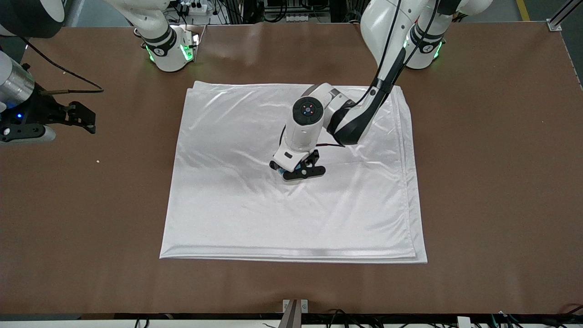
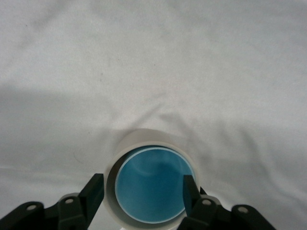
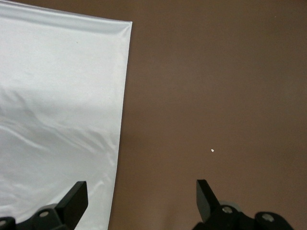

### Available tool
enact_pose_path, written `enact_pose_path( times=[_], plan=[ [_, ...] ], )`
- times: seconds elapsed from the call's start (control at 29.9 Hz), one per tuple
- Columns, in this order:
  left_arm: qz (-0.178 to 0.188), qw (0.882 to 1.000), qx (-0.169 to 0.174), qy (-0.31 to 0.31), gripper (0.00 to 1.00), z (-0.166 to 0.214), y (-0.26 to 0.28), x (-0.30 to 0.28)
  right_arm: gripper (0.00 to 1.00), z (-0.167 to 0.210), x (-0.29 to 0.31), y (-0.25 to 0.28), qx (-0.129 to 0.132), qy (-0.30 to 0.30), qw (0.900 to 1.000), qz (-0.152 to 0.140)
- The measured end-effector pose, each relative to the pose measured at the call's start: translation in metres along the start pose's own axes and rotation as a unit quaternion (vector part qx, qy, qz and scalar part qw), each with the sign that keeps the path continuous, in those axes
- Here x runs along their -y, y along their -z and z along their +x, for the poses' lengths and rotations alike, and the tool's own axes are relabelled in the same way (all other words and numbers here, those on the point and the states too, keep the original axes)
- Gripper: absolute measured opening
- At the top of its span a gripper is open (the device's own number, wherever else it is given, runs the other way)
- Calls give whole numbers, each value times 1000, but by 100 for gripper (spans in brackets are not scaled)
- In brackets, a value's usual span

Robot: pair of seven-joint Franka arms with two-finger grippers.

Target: Place blue cup into white mug on cloth

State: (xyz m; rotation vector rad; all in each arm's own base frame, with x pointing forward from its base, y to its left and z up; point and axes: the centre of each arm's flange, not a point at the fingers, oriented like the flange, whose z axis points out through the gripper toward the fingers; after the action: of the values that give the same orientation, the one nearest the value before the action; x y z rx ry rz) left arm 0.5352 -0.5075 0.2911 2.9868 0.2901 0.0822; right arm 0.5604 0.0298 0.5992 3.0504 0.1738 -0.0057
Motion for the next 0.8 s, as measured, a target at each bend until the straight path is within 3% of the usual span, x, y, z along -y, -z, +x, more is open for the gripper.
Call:
enact_pose_path(
  times=[0.13, 0.4, 0.8],
  plan=[
    [-10, 1000, -14, 10, 100, 15, 25, 5, 100, 0, -2, 0, 0, -4, 1000, 1],
    [-2, 999, -19, 33, 100, 63, 50, 45, 100, 0, -1, 1, -3, -7, 1000, 7],
    [9, 998, -35, 58, 100, 180, 86, 179, 100, -2, -28, 1, -3, -37, 999, 21]
  ],
)
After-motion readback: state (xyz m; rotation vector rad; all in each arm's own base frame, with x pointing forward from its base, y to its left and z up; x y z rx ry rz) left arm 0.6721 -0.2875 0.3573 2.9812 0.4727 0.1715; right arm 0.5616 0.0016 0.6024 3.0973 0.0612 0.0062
